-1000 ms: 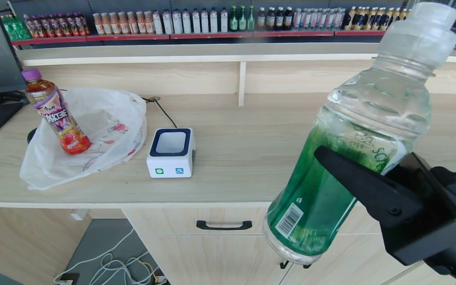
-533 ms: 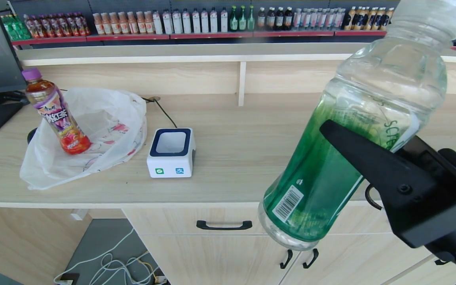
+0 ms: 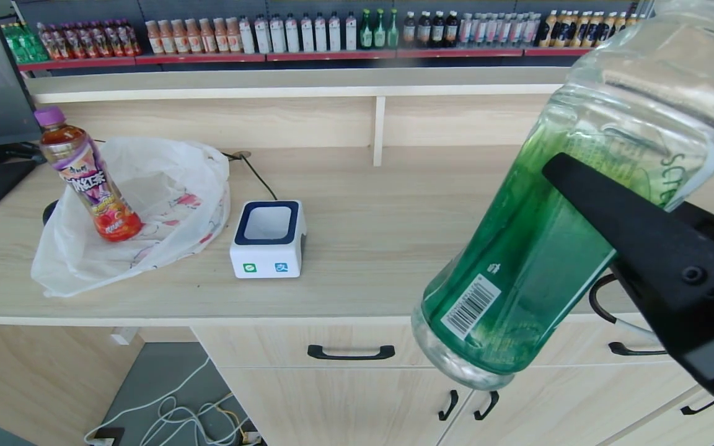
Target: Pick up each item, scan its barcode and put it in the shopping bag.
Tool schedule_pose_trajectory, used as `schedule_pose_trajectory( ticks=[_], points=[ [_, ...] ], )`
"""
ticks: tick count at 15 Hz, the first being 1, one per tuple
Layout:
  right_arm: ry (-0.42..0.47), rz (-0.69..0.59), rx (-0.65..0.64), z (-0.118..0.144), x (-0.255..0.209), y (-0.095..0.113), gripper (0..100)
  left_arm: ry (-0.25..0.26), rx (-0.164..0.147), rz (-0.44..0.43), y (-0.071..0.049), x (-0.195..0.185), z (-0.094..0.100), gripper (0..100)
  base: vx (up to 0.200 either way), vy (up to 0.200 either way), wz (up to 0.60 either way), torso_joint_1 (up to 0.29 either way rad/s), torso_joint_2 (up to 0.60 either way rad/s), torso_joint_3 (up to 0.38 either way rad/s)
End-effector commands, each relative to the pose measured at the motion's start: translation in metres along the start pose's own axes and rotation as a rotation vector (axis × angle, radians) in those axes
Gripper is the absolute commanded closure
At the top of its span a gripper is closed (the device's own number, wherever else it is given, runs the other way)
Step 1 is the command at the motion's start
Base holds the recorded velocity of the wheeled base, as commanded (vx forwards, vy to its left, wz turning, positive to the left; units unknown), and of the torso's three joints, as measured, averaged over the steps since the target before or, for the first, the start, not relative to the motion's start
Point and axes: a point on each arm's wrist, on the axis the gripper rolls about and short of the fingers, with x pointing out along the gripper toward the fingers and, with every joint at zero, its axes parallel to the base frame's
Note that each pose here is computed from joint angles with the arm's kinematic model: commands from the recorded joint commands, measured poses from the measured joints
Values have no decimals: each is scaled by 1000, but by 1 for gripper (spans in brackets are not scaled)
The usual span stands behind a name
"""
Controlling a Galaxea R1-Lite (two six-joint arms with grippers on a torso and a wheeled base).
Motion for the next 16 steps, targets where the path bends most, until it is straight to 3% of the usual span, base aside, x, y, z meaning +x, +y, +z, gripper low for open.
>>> schedule_pose_trajectory(
  ticks=[1,16],
  points=[
    [-10,4,3,3,-2,1,100,-1,0,0,0,0,0,0,0,0,0,0,0,0],
    [11,-1,10,-2,-4,0,100,-1,0,0,0,0,0,0,0,0,0,0,0,0]
  ],
)
